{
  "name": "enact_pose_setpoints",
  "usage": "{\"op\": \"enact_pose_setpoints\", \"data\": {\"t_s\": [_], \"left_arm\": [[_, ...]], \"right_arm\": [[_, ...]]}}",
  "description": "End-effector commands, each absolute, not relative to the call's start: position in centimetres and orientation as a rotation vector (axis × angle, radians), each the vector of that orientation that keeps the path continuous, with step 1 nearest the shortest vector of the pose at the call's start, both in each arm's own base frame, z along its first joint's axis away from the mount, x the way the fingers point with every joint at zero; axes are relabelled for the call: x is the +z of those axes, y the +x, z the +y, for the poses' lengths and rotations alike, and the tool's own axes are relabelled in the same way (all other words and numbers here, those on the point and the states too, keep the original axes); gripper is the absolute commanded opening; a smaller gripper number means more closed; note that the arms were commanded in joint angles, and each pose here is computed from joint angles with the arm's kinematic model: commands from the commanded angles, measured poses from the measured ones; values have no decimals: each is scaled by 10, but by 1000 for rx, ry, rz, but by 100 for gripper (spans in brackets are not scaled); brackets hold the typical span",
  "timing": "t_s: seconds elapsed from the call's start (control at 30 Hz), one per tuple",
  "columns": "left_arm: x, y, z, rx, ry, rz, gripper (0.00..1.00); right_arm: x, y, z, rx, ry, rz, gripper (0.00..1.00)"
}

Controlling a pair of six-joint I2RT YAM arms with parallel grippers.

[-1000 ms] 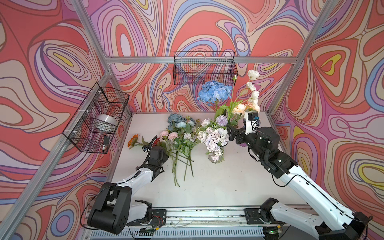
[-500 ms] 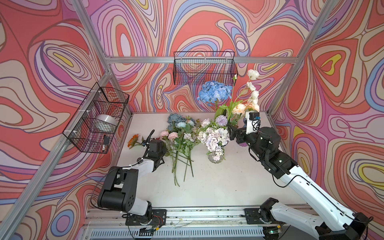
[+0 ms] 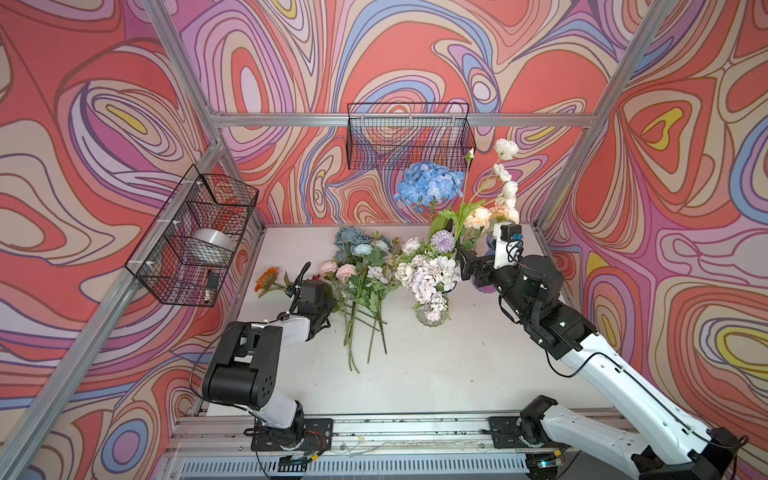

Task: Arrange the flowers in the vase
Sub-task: 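Release the stem with the right gripper while the left grasps the red gerbera stem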

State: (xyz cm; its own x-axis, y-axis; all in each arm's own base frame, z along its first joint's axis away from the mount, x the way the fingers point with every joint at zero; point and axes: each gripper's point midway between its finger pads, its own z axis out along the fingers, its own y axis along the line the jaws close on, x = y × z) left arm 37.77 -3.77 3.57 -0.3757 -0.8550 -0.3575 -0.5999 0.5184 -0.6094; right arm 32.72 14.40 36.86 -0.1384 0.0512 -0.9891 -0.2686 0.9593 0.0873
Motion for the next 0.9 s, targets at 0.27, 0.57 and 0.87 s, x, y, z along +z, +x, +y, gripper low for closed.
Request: {"op": "enact_pose_setpoints", "data": {"t_s": [0.27, 0.57, 0.87], "left_arm": [[39, 360, -16, -417, -1222, 2092, 34], [42, 382, -31, -546, -1224, 2075, 34], [32, 387, -34, -570, -1235, 2078, 18]], "right_arm": [[366, 325, 136, 243, -151, 1678, 98], [368, 322, 135, 247, -147, 1675, 98], [370, 320, 133, 245, -145, 1675, 98]]}}
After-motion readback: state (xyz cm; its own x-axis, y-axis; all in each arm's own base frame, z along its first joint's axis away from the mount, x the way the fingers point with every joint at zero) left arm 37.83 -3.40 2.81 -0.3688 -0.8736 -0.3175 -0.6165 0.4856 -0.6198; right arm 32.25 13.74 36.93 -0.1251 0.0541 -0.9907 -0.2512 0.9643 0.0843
